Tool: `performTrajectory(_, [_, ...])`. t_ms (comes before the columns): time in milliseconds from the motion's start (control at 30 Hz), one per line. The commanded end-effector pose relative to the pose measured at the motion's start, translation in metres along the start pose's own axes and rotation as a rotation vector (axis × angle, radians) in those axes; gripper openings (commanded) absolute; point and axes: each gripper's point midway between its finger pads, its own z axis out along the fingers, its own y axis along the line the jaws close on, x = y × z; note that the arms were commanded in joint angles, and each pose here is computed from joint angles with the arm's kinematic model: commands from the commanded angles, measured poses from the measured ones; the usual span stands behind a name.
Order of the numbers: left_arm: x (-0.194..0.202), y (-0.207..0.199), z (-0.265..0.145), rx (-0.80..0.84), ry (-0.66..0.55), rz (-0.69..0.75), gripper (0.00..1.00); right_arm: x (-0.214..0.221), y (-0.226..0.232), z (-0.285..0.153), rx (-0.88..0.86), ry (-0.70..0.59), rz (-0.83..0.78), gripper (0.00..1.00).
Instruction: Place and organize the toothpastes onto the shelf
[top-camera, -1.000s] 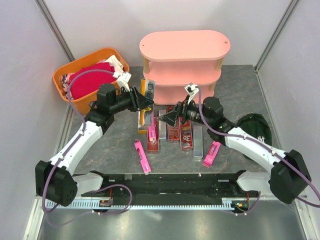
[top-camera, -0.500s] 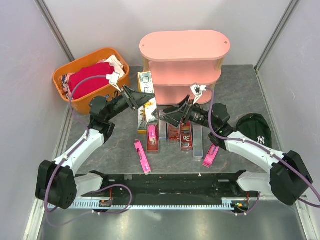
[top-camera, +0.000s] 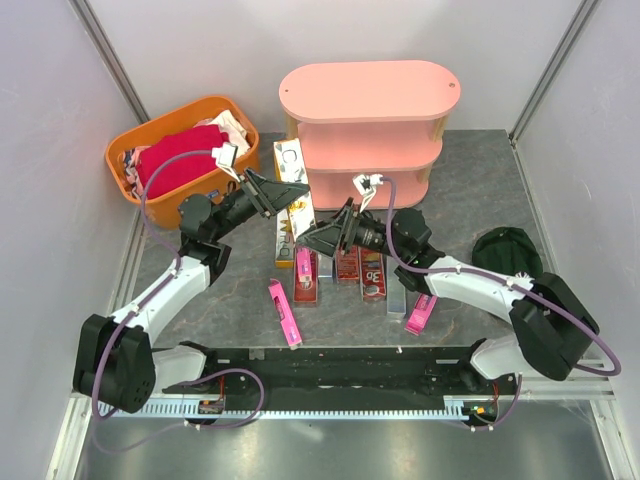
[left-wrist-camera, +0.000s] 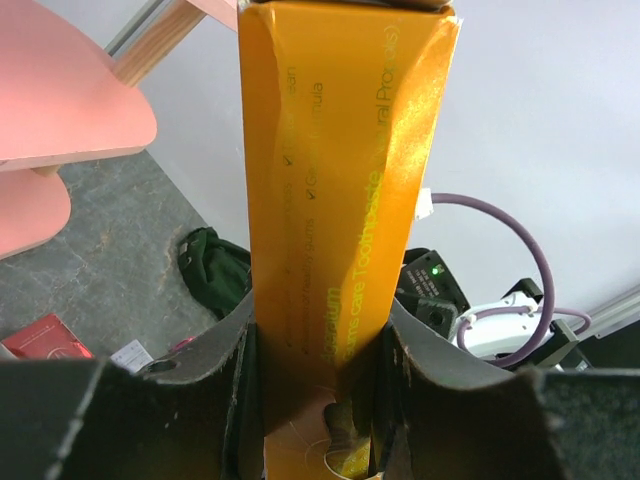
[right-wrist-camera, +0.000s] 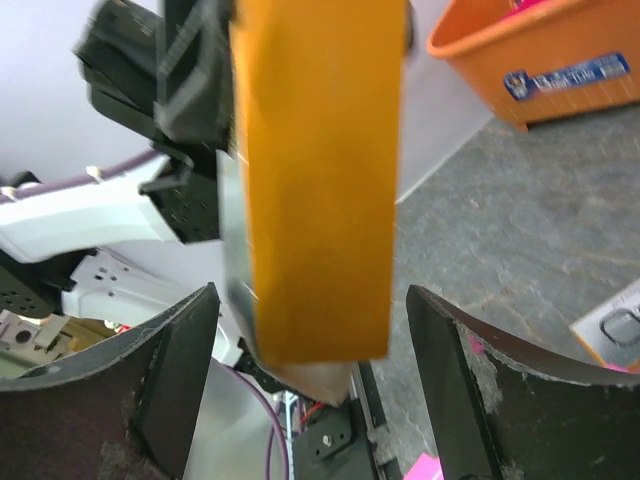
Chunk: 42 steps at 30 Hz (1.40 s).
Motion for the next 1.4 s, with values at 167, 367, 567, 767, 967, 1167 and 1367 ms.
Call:
performTrajectory(167, [0.000,-0.010,0.001,0.063,0.007,-0.001,0.26,-0.045,0.050,0.013,-0.175,-0.113,-0.064,0.72])
performTrajectory(367, [0.000,-0.002,0.002,0.043,-0.005,-0.007,0.28,-0.040,0.048,0.015,-0.184,-0.086,-0.043,0.39])
performTrajectory(567, [0.000,0.008,0.001,-0.021,0.010,0.038,0.67,-0.038,0.038,0.016,-0.126,-0.074,-0.037,0.26])
performTrajectory(767, [-0.003,0.035,-0.021,-0.271,0.013,0.154,0.97,-0.028,0.013,0.019,-0.023,-0.039,0.003,0.24])
performTrajectory(967, [-0.038,0.055,-0.066,-0.613,-0.107,0.352,1.00,-0.011,-0.020,0.018,0.077,0.006,0.070,0.23])
performTrajectory(1167, [-0.058,0.070,-0.113,-0.885,-0.158,0.465,1.00,-0.002,-0.052,0.019,0.130,0.028,0.145,0.21])
performTrajectory(1367, [-0.051,0.082,-0.117,-0.926,-0.111,0.466,1.00,-0.022,-0.074,0.021,0.160,-0.014,0.160,0.21])
